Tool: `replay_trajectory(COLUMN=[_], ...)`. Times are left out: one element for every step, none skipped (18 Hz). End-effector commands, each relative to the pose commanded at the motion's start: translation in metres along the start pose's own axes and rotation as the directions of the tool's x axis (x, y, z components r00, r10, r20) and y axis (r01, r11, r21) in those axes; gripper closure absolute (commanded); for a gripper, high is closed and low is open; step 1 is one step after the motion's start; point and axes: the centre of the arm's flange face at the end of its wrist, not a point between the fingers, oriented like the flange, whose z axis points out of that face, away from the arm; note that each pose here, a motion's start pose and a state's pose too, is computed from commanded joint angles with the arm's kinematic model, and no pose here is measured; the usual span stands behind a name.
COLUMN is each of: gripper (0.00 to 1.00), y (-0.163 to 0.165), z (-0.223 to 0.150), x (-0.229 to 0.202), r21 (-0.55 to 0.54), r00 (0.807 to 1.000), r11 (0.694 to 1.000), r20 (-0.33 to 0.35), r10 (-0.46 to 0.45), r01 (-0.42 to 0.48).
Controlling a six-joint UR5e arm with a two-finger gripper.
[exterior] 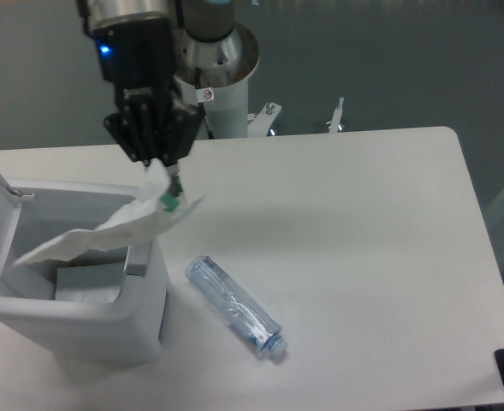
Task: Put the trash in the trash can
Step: 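Lift the wrapper and carry it over the white trash bin, then lower the wrapper down into the trash bin opening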
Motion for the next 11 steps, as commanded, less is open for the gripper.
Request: replay_trajectory(gripper=[1.00, 1.00, 1.00, 1.00, 1.00, 1.00, 1.00, 1.00, 1.00, 1.00, 1.00], y=[-0.002, -0.002, -0.005, -0.007, -0.008, -0.008, -0.008, -0.010, -0.011, -0.011, -0.015], z=[-0.005, -0.010, -0.009, -0.010, -0.008, -0.004, -0.001, 0.002, 0.005, 0.008, 0.012], x=[0.002, 0.003, 0.008, 0.012, 0.016, 0.019, 0.023, 0.026, 0.028, 0.029, 0.034], r21=[0.001, 0.004, 0.007, 0.009, 0.008, 0.003, 0.002, 0.002, 0.002, 0.002, 0.007], r00=[1.000, 1.000, 0.999, 0.999, 0.999, 0.998, 0.997, 0.996, 0.995, 0.994, 0.993], r11=[1.000, 1.000, 0.999, 0.999, 0.999, 0.998, 0.997, 0.996, 0.995, 0.995, 0.994], r20=[0.005, 0.009, 0.002, -0.001, -0.009, -0.016, -0.024, -0.029, -0.036, -0.041, -0.054], r10=[0.021, 0.029, 0.036, 0.044, 0.052, 0.059, 0.074, 0.090, 0.098, 0.102, 0.108], r01=[-0.021, -0.029, -0.036, -0.044, -0.052, -0.059, -0.074, -0.090, -0.098, -0.102, -0.108])
